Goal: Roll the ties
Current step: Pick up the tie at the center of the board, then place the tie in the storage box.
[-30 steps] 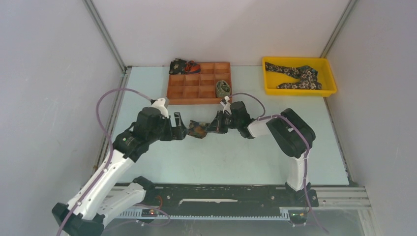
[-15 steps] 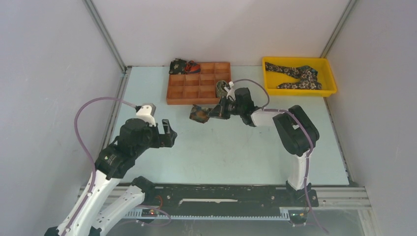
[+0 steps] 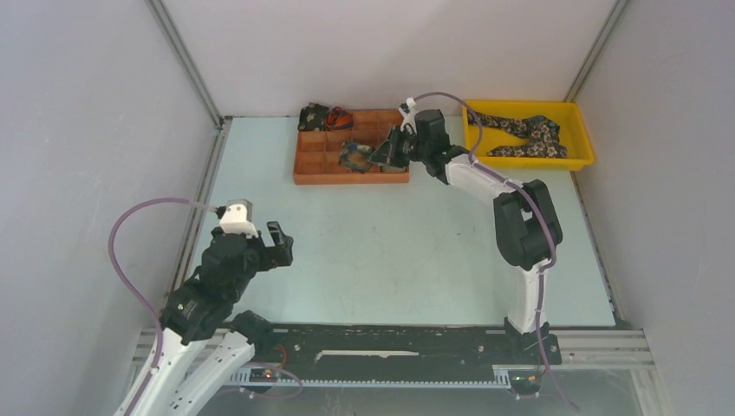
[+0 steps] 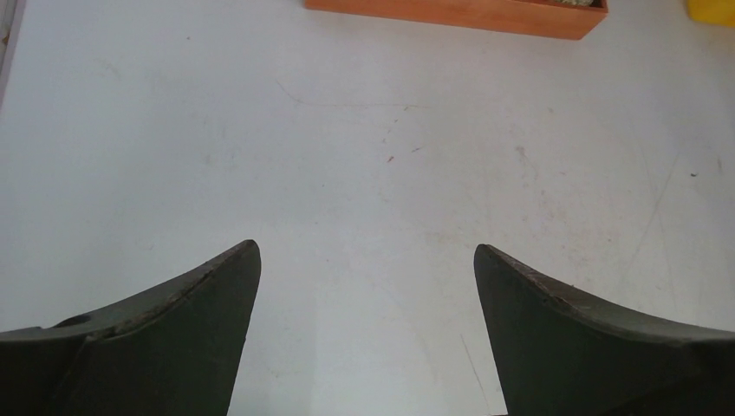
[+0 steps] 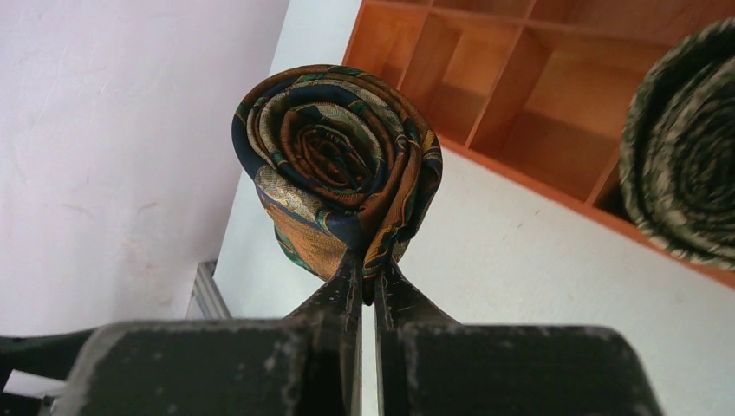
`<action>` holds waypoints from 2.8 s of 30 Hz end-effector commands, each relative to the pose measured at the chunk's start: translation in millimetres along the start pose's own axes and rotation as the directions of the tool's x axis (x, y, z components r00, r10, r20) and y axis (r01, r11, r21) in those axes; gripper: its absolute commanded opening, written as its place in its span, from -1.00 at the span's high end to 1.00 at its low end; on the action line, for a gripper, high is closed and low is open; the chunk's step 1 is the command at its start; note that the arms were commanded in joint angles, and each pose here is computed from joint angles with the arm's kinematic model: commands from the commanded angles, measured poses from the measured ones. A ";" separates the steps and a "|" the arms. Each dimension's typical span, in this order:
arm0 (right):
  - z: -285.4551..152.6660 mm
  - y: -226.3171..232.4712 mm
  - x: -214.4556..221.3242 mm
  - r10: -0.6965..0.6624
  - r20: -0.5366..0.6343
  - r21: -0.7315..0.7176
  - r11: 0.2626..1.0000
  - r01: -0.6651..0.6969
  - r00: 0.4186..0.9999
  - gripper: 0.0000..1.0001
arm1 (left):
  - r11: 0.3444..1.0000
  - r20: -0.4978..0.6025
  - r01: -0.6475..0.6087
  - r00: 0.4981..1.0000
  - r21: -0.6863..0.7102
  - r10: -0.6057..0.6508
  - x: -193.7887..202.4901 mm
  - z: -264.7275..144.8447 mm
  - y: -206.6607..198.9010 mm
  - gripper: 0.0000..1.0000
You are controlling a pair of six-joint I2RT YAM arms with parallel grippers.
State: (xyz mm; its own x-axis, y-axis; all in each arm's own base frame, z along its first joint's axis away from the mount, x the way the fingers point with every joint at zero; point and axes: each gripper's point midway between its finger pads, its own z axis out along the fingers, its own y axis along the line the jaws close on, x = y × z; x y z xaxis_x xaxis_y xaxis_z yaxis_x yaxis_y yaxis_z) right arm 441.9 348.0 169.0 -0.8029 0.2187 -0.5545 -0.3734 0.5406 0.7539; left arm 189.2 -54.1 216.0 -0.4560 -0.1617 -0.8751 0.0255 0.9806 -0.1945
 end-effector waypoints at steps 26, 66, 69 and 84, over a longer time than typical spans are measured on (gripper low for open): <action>59.1 -78.7 -40.6 -0.227 -0.056 0.447 0.865 0.227 0.972 1.00 | 1.000 0.159 0.029 0.987 0.000 -0.029 -8.9 -1.6 10.0 -0.99; 33.1 -102.9 8.4 -0.248 -0.186 0.686 0.659 0.307 0.951 0.63 | 1.000 0.164 0.023 0.986 0.010 -0.024 -8.9 -2.1 8.9 -0.99; 24.7 -91.2 1.7 -0.267 -0.174 0.684 0.659 0.311 0.948 0.47 | 1.000 0.168 0.024 0.985 0.010 -0.026 -9.1 -2.7 9.4 -0.99; -30.3 -6.6 -39.5 -0.375 -0.070 0.642 0.692 0.330 0.924 0.19 | 1.000 0.172 0.026 0.985 0.005 -0.026 -9.8 -2.7 10.3 -0.99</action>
State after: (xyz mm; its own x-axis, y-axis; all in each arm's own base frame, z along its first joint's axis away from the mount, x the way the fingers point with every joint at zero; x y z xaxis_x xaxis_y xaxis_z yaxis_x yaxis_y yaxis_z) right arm 468.5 314.4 118.3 -0.7340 -0.0872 -0.6735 -0.2021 0.9748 0.0941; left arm 188.9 -43.0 220.9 -0.3196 -0.2126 -0.9234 0.0131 0.9734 -0.2286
